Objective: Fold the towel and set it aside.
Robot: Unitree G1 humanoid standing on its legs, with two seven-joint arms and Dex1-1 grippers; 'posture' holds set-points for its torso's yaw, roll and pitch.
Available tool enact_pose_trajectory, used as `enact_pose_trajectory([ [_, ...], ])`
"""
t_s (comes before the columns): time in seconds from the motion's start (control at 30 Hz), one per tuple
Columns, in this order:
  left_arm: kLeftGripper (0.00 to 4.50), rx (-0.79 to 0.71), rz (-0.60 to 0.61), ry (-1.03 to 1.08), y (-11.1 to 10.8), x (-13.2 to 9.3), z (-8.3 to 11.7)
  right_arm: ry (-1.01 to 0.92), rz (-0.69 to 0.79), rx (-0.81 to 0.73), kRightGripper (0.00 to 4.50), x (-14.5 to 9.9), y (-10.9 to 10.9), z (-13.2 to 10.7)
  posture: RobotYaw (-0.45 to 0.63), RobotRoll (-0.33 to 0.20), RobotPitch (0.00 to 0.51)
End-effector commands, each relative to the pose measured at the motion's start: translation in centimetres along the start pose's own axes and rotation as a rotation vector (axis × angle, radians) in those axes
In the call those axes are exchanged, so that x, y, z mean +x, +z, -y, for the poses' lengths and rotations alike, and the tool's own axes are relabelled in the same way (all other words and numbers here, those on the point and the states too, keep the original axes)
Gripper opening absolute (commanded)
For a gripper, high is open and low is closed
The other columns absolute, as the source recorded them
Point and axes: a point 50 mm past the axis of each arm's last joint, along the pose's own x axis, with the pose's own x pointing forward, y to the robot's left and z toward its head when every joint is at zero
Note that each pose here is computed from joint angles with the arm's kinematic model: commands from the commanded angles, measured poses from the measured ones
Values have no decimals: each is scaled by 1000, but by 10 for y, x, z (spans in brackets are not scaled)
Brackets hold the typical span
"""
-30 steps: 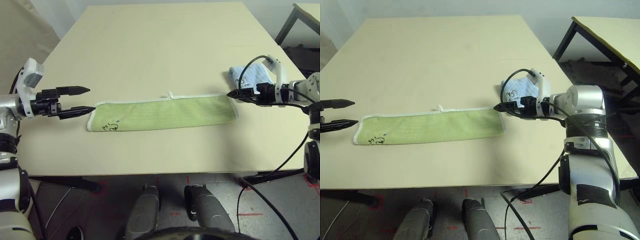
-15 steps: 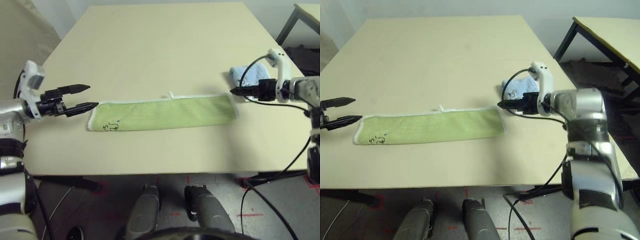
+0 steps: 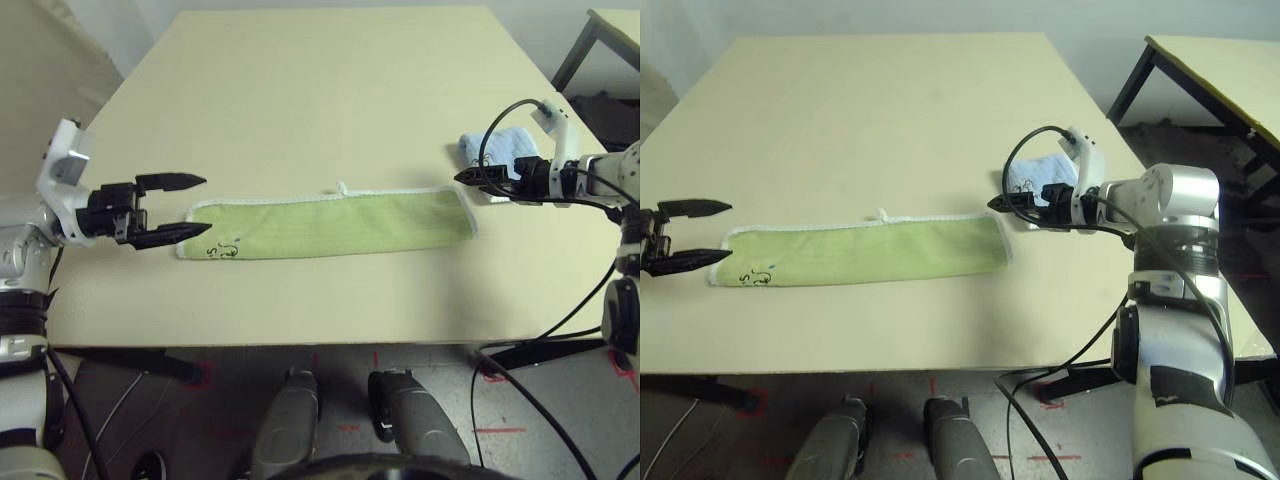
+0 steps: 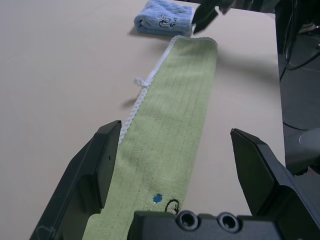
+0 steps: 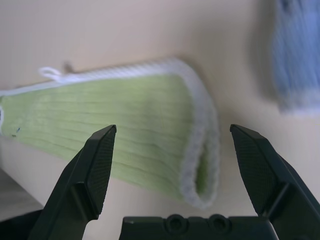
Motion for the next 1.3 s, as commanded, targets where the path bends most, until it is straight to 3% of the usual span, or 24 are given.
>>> enact_pose_trajectory([
  [0.03,4472,26,6,-2,2,0,-2,20,-15,99,4500,-1,0,1,47,0,150],
  [0.43,4472,54,13,-11,7,0,0,-61,-80,65,4500,31,-11,8,67,0,146],
  [0.73,4472,74,19,-13,10,1,-2,43,-148,61,4500,45,-16,-12,70,0,148],
  [0.83,4500,80,21,-10,10,2,-3,72,-165,61,3658,45,-16,-18,68,0,147],
  [1.17,4500,93,34,-17,10,8,-6,94,-168,73,42,40,-17,-21,56,0,146],
  [1.3,4500,93,32,-21,9,9,-6,79,-187,66,13,29,-19,-19,62,0,147],
])
